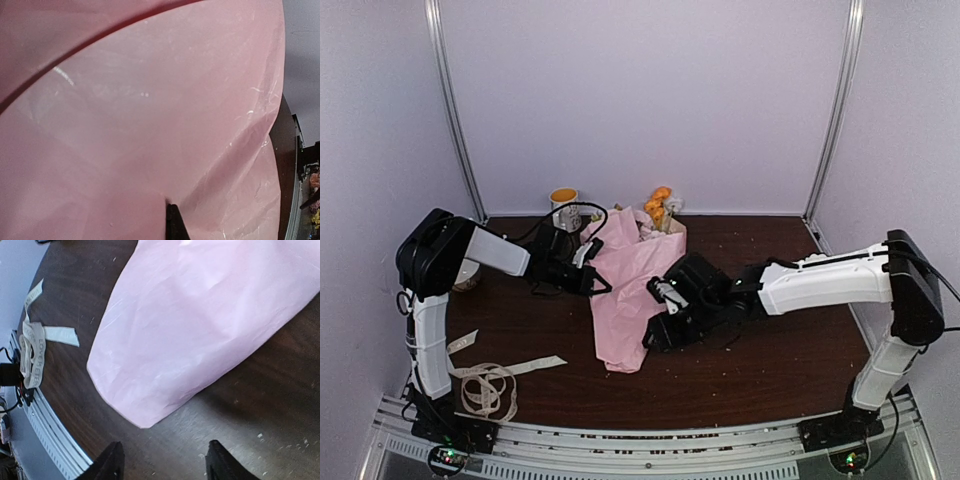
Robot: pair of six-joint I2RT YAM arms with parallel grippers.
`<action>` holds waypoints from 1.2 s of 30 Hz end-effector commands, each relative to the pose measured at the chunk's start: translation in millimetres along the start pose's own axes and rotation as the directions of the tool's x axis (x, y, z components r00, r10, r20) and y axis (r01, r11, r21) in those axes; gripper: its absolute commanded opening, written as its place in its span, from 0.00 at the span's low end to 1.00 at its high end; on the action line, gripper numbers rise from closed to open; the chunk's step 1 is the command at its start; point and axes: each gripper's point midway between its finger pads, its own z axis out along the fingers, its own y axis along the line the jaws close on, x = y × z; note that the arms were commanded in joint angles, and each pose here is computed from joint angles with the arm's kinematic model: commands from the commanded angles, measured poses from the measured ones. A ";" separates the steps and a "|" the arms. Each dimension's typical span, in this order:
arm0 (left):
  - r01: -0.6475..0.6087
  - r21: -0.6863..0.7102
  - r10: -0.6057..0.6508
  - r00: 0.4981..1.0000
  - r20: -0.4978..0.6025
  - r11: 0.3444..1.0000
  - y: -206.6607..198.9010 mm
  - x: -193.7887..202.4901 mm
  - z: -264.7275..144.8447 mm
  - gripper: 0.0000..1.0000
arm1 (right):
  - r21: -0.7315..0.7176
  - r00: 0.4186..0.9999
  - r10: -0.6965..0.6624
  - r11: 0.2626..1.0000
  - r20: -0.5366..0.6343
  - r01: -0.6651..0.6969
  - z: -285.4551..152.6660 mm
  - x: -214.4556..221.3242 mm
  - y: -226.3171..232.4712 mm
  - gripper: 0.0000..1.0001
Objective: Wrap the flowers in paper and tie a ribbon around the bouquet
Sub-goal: Press the fold line of the folded bouquet.
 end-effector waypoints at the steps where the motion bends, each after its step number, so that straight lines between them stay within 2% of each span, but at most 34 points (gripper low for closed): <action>1: -0.003 -0.025 0.004 1.000 0.019 1.000 10.9 0.6 -1.2 0.00 | -0.231 0.929 0.367 0.908 0.041 -0.349 7.8 -10.7 -7.8 0.62; 2: -0.003 -0.025 0.003 1.000 0.020 1.000 10.5 0.3 -1.4 0.00 | -0.259 0.920 0.390 0.893 0.039 -0.368 9.2 -12.8 -8.2 0.66; 5: -0.002 -0.025 0.002 1.000 0.023 1.000 10.3 0.1 -1.9 0.00 | -0.301 0.918 0.397 0.877 0.012 -0.375 17.5 -18.7 -3.0 0.68; 9: 0.002 -0.025 -0.002 1.000 0.026 1.000 10.6 0.3 -1.7 0.00 | -0.358 0.918 0.396 0.854 -0.022 -0.377 33.2 -25.4 6.7 0.67; 11: 0.005 -0.025 -0.004 1.000 0.026 1.000 11.0 1.5 -1.9 0.00 | -0.381 0.911 0.412 0.838 -0.029 -0.391 38.1 -26.1 8.5 0.63; 13: 0.007 -0.027 -0.006 1.000 0.027 1.000 11.3 2.6 -2.2 0.00 | -0.381 0.903 0.428 0.829 -0.036 -0.409 43.6 -25.8 6.1 0.54; 17: 0.018 -0.036 -0.018 1.000 0.023 0.999 12.9 6.3 -2.3 0.00 | -0.357 0.887 0.459 0.820 -0.054 -0.447 53.5 -20.3 -4.4 0.12; 19: 0.029 -0.059 -0.028 1.000 0.012 0.998 16.4 10.2 -3.1 0.00 | -0.344 0.883 0.465 0.821 -0.056 -0.455 53.5 -17.7 -10.0 0.00; 24: 0.031 -0.076 -0.030 0.999 0.019 0.997 16.5 14.3 -8.0 0.00 | -0.310 0.890 0.451 0.838 -0.070 -0.450 49.9 -3.6 -20.1 0.00; 28: 0.034 -0.069 -0.033 0.999 0.022 0.997 8.9 17.1 -13.5 0.00 | -0.233 0.904 0.419 0.873 -0.089 -0.428 40.8 24.8 -35.7 0.00; 32: 0.020 -0.013 -0.020 0.999 0.025 1.000 -12.9 21.8 -12.8 0.00 | -0.177 0.908 0.401 0.891 -0.119 -0.417 29.0 58.4 -50.0 0.00; 36: 0.015 0.039 -0.015 1.000 0.008 0.999 -38.8 31.7 -1.1 0.00 | -0.170 0.917 0.369 0.904 -0.154 -0.392 22.4 81.6 -45.9 0.00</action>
